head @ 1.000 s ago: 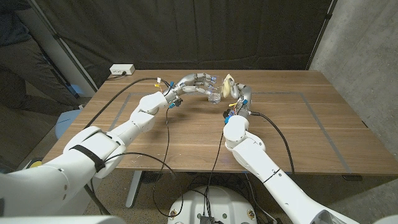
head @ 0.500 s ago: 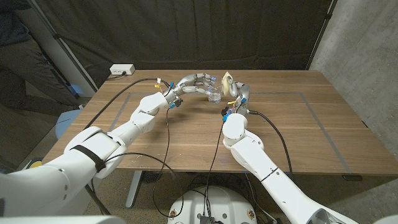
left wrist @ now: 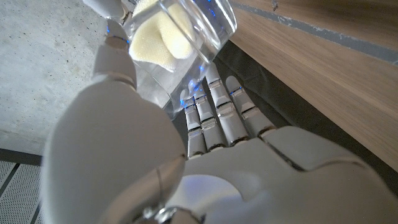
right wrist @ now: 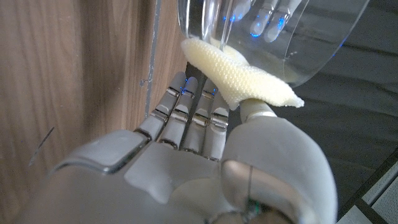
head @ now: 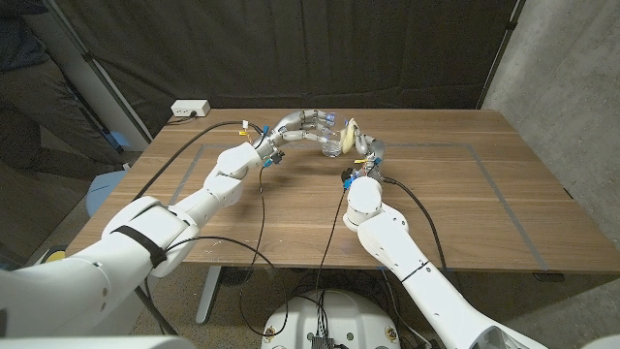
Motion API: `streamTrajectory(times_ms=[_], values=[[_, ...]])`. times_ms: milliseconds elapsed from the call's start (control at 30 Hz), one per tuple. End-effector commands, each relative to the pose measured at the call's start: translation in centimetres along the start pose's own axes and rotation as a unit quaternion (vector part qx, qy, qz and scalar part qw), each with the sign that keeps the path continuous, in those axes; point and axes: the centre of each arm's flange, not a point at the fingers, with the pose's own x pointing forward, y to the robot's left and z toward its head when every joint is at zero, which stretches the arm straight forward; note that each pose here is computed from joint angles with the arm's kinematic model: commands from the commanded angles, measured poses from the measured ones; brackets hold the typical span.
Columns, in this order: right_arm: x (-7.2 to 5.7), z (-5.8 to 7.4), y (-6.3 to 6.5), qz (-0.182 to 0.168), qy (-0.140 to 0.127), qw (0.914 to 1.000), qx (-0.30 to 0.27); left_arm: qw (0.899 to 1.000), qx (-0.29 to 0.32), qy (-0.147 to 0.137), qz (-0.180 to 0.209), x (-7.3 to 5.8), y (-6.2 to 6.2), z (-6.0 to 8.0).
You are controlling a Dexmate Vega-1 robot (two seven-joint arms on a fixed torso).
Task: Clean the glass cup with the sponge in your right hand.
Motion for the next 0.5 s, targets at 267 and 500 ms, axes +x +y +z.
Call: streamTrajectory(times_ms=[267, 500], values=[[-1.5, -2.4, 1.4, 0.032, 0.054, 0.998, 0.005, 1.0, -0.008, -0.019, 0.006, 0.5, -0.1, 0.7], [-1.8, -2.1, 1.2, 0.024, 0.041, 0.9988, 0.003, 1.0, -0.009, -0.016, 0.002, 0.3, -0.3, 0.6]])
